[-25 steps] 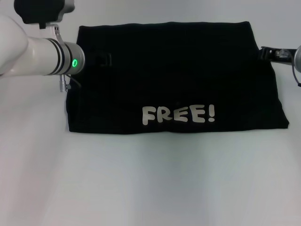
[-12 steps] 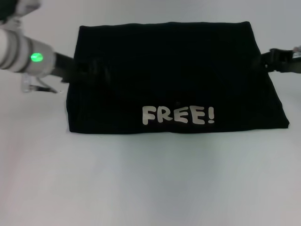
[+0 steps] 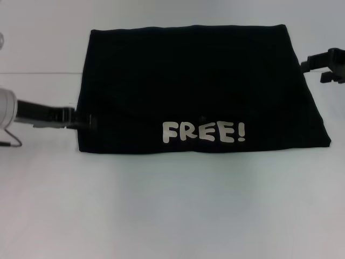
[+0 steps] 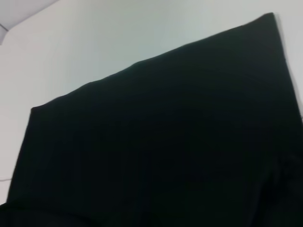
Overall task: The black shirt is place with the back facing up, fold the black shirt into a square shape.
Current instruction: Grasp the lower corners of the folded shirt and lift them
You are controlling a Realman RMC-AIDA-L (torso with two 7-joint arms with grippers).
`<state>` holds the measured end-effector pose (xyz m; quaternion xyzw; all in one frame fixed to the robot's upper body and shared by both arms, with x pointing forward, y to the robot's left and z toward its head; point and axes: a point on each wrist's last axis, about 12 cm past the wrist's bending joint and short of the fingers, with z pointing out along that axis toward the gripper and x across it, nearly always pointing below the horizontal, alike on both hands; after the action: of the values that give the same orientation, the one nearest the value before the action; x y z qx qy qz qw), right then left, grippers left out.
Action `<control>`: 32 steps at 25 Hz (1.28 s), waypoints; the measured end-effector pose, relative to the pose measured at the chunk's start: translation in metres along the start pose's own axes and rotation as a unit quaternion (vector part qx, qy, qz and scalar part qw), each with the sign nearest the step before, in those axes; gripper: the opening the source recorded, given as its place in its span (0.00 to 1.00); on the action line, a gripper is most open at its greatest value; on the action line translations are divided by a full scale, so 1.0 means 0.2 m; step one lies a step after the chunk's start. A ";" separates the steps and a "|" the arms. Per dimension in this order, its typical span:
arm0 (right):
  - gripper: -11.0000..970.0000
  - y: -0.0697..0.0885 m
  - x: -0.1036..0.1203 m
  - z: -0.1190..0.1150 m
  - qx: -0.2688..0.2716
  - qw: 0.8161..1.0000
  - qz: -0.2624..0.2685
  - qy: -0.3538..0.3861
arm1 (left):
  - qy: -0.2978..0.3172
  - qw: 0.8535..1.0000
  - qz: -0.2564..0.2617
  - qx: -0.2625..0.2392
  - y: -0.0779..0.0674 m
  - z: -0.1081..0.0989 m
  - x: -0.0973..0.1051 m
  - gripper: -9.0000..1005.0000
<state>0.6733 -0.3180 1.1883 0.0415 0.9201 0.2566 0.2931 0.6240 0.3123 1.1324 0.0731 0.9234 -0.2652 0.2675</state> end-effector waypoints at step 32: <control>0.73 -0.01 -0.01 -0.02 -0.006 1.000 0.006 -0.011 | -0.006 0.999 -0.008 -0.034 -0.02 0.22 0.13 0.63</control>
<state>0.6729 -0.3226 1.1919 0.0481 0.9149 0.2638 0.3017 0.6208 0.2847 1.0890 0.0551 0.9310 -0.2359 0.2731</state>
